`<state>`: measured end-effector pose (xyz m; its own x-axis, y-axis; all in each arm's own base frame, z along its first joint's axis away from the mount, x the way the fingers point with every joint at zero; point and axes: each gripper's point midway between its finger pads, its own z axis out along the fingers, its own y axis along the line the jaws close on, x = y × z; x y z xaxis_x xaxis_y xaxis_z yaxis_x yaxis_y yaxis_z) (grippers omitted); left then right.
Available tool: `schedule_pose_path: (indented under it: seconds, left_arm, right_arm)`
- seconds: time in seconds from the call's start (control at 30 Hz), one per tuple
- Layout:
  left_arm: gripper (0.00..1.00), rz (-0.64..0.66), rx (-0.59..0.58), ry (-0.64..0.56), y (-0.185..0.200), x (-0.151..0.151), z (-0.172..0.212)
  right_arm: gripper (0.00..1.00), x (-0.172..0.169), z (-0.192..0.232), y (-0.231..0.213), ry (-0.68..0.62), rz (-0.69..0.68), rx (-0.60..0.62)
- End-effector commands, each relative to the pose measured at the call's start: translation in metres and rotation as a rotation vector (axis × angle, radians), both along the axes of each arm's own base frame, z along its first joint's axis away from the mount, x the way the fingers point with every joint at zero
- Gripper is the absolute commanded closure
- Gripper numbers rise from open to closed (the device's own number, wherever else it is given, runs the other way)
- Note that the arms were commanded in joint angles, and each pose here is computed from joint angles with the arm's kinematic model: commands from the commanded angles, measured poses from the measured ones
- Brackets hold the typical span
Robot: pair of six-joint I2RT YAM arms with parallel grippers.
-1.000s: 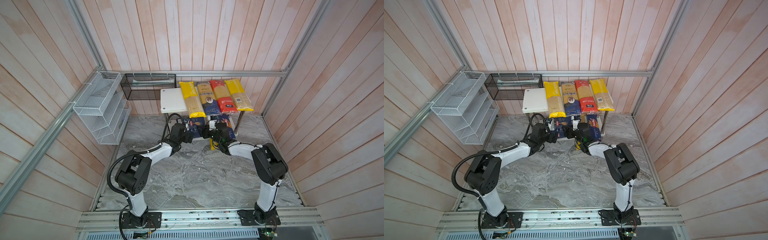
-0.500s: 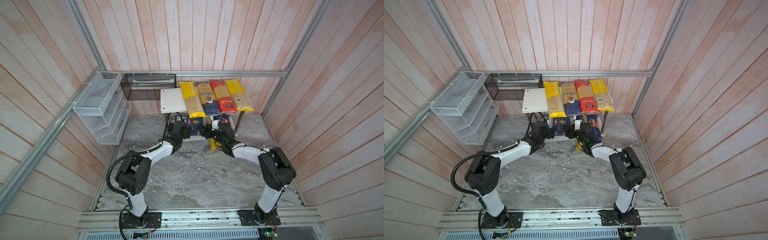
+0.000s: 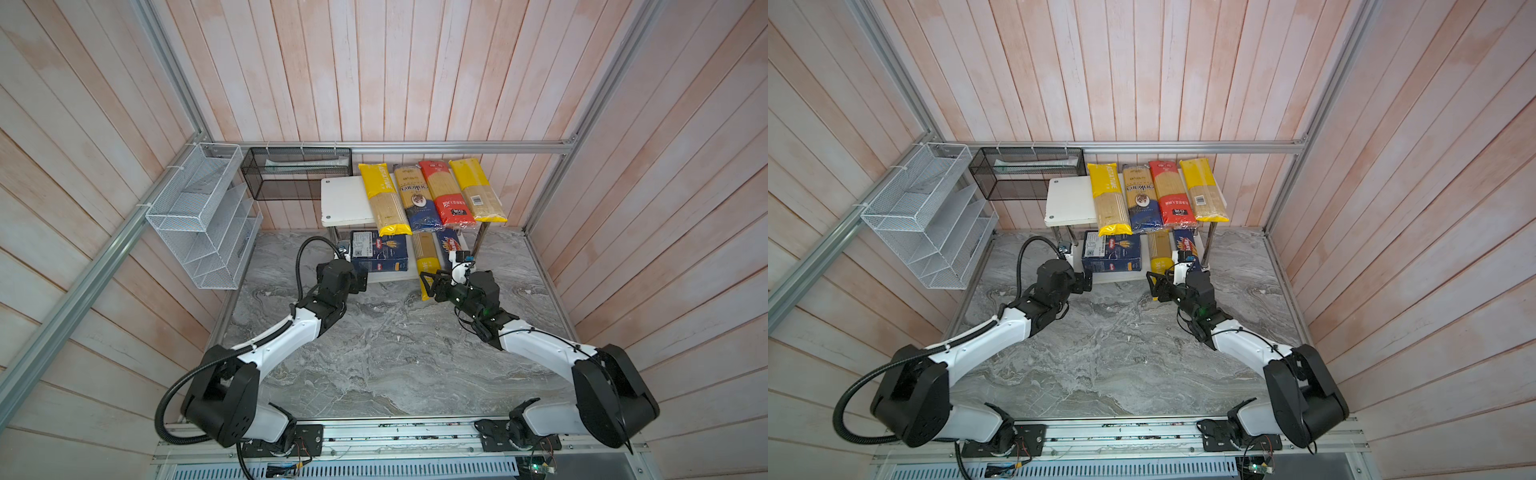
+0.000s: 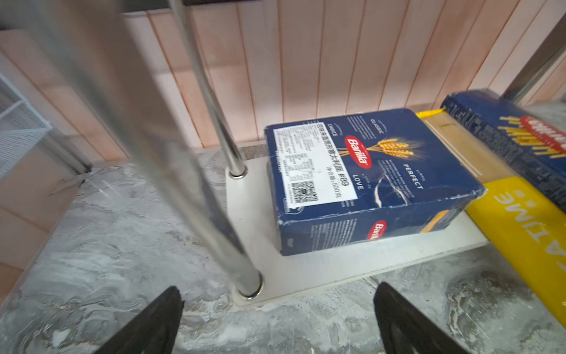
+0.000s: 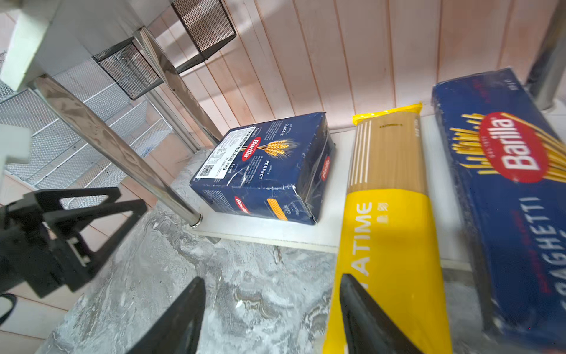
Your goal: Place and organize the pasta boxes and bags onto the shelf
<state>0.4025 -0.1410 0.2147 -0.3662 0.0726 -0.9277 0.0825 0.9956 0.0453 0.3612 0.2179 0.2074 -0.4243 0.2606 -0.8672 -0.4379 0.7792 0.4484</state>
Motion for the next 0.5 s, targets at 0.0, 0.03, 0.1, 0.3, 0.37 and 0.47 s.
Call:
schedule_pose_path:
  seconds: [0.0,0.03,0.1,0.3,0.37,0.47]
  left_arm:
    - [0.00,0.068,-0.042,-0.001,0.026,-0.026,-0.005]
    - [0.00,0.089,-0.048,-0.009,0.036,-0.034,-0.006]
    - [0.00,0.127,-0.053,-0.028,0.054,-0.047,-0.008]
    - [0.01,0.202,0.038,-0.249,0.103,-0.074,-0.007]
    - [0.00,0.213,0.055,-0.299,0.117,-0.076,-0.013]
    - [0.00,0.253,0.052,-0.342,0.143,-0.073,-0.024]
  right_arm:
    - [0.31,-0.014,-0.008,-0.025,0.018,-0.079,-0.057]
    - [0.31,-0.019,-0.007,-0.034,0.002,-0.104,-0.077]
    - [0.29,-0.022,-0.005,-0.052,-0.018,-0.149,-0.125]
    - [0.27,-0.020,-0.006,-0.130,-0.070,-0.380,-0.251]
    - [0.25,-0.018,-0.011,-0.155,-0.092,-0.456,-0.282]
    - [0.08,-0.017,-0.028,-0.198,-0.102,-0.616,-0.323]
